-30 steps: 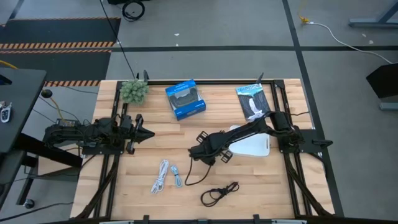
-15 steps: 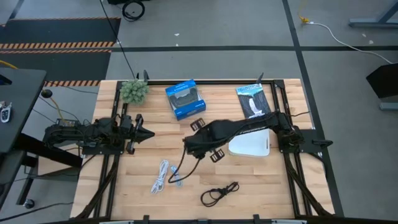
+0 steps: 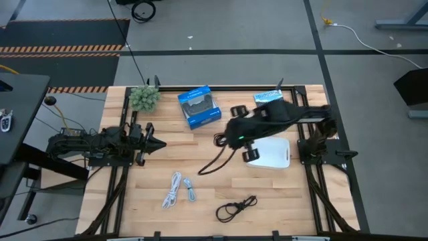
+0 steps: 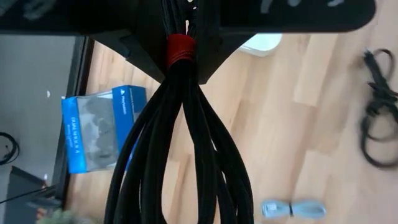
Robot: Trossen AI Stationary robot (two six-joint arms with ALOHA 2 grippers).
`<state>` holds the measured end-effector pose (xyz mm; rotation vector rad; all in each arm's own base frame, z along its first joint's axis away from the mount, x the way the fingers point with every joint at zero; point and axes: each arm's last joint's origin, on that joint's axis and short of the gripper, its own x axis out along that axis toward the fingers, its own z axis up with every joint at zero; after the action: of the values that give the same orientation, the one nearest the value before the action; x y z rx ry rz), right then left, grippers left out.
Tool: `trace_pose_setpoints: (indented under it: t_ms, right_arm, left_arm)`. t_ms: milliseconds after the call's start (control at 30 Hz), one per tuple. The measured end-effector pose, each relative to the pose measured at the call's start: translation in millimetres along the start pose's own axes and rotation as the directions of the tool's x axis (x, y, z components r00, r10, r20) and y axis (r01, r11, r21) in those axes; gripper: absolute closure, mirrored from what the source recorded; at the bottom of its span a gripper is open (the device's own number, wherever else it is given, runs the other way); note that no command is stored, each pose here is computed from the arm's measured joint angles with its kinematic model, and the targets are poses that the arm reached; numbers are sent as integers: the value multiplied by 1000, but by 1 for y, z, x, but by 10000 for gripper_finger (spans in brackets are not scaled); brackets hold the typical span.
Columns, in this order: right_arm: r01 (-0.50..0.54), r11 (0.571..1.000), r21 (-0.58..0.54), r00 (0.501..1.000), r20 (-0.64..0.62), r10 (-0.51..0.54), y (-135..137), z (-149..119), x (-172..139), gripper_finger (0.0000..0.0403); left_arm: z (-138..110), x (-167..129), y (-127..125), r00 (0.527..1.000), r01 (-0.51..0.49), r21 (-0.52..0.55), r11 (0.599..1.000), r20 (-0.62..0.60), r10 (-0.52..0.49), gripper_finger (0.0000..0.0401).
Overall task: Pick and place USB-C Cables
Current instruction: Put the top black USB cable into the white bin
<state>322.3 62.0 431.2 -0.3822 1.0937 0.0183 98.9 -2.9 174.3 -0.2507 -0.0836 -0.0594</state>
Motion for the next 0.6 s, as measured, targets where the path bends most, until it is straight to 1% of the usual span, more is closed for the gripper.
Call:
trace_pose_setpoints:
  t_ms: [167,300,600]
  right_arm:
    - [1,995,99,995,100,-11,-7,-20,-42,338]
    - [-8,986,164,986,165,-20,-12,-37,-69,338]
    - [-33,968,250,951,305,-46,-21,-71,-117,338]
  left_arm:
    - [0,0,0,1000,0,0,1000,0,0,371]
    - [0,0,0,1000,0,0,1000,0,0,372]
    - [0,0,0,1000,0,0,1000,0,0,372]
